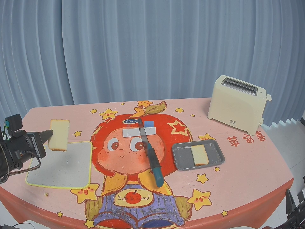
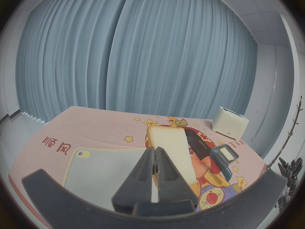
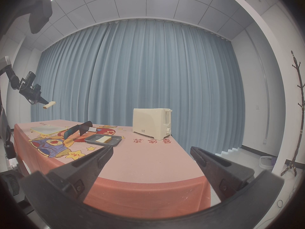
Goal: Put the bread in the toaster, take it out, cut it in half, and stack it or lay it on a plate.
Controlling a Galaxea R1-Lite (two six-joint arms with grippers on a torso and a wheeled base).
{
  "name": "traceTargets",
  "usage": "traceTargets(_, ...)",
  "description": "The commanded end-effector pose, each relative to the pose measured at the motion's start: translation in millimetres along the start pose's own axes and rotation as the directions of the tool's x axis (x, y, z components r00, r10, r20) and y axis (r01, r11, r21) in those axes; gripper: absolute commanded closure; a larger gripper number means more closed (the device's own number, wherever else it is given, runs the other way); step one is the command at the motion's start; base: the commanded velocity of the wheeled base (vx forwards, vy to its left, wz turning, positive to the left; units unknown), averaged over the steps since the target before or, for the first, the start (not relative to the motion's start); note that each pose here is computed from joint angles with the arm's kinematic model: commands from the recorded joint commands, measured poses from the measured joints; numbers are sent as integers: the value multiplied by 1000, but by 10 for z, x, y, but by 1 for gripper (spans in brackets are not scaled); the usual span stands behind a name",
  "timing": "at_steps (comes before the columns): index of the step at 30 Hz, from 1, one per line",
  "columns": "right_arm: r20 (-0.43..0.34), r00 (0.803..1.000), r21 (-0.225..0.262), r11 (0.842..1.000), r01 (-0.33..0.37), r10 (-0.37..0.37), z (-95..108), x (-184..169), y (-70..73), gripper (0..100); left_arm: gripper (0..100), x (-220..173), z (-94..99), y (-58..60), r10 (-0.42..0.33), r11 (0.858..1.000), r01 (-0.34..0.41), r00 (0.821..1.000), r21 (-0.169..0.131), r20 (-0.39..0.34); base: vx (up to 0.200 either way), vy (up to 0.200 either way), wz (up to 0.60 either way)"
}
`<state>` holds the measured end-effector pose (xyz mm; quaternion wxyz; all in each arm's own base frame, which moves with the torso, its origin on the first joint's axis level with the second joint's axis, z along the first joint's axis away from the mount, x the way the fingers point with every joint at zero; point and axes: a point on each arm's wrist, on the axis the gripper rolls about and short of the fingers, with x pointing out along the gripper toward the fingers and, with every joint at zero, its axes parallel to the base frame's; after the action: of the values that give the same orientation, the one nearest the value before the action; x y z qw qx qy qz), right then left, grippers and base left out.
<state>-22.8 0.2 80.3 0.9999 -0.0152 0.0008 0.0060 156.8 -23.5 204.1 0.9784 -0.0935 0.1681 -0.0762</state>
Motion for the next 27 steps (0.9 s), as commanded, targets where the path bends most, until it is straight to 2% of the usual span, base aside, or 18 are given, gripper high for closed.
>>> traceTargets(1, 0, 1000, 0, 1000, 0, 0, -49, 0, 1, 0, 100, 15, 18, -4, -2, 1000, 2, 1000, -13, 3, 0, 0, 0)
traceTargets(4, -1, 1000, 0, 1000, 0, 0, -51, 0, 1, 0, 100, 15, 62, -13, -7, 1000, 8, 1000, -29, 27, -133, 0, 0)
traceTargets(9, 0, 1000, 0, 1000, 0, 0, -49, 0, 1, 0, 100, 17, 136, -23, -13, 1000, 14, 996, -16, 85, -40, 0, 0)
traceTargets(14, 0, 1000, 0, 1000, 0, 0, -49, 0, 1, 0, 100, 46, 182, -18, -13, 1000, 17, 989, -23, 150, 0, 0, 0)
traceTargets(23, 0, 1000, 0, 1000, 0, 0, -49, 0, 1, 0, 100, 71, 97, -3, -13, 1000, 15, 994, -18, 113, 0, 0, 0)
traceTargets(27, -1, 1000, 0, 1000, -2, 2, -51, 0, 2, 0, 100, 61, 8, -22, -48, 999, 49, 996, -17, 80, 0, -200, 0)
